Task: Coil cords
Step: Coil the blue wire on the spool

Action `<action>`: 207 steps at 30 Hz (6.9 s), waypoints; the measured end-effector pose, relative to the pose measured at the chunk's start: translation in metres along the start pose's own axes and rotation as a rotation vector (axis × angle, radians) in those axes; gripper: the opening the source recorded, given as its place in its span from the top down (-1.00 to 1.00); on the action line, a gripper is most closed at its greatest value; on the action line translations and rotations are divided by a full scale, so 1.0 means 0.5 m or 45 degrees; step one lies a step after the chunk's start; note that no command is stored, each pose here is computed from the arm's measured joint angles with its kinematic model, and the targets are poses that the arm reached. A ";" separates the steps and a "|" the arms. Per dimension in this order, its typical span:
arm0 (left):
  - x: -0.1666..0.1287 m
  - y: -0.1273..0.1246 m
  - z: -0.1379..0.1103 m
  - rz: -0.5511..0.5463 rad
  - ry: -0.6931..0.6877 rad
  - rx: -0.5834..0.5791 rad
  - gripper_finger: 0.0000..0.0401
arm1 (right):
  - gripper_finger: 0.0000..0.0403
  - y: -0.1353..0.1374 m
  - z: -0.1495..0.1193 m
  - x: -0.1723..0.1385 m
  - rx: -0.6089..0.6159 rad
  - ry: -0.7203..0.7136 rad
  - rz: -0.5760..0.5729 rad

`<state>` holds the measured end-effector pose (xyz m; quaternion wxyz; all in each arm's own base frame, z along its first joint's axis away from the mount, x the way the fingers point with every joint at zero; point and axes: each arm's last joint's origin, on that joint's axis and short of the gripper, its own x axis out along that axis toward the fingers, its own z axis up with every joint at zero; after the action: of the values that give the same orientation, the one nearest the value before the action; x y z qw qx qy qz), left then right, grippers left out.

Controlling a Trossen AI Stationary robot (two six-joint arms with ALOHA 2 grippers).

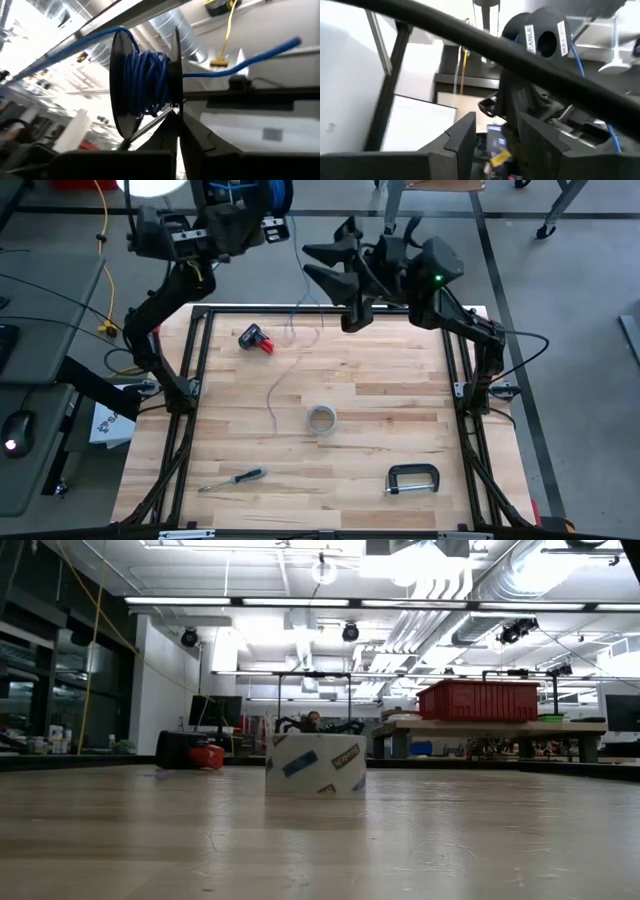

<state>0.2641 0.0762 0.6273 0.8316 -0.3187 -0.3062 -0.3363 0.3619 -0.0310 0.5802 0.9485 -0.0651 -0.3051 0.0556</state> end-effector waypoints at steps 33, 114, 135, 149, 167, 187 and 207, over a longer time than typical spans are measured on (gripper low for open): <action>0.024 0.019 -0.090 0.019 0.541 -0.476 0.99 | 1.00 0.035 0.041 -0.020 -0.219 0.071 0.211; 0.047 0.044 -0.175 0.078 0.934 -1.199 0.99 | 1.00 0.042 0.005 -0.048 0.005 0.503 0.198; 0.036 0.032 -0.094 -0.222 0.410 -0.232 0.99 | 1.00 0.019 0.027 -0.041 0.303 0.349 0.137; 0.011 -0.045 -0.002 -0.376 -0.117 0.690 0.99 | 0.97 0.021 0.036 -0.037 0.279 0.281 0.034; -0.003 -0.114 0.014 0.027 0.175 1.157 1.00 | 0.17 0.035 0.025 -0.021 -0.127 0.267 -0.297; 0.007 -0.089 0.001 0.026 0.164 0.907 1.00 | 0.17 0.014 -0.147 0.029 0.274 0.342 -0.181; 0.007 -0.079 -0.005 0.030 0.226 0.779 1.00 | 0.17 0.015 -0.154 0.029 0.314 0.358 -0.067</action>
<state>0.2373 0.0504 0.6411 0.9162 -0.0269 -0.3156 -0.2456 0.4185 -0.0282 0.5252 0.9836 0.0525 -0.1622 0.0583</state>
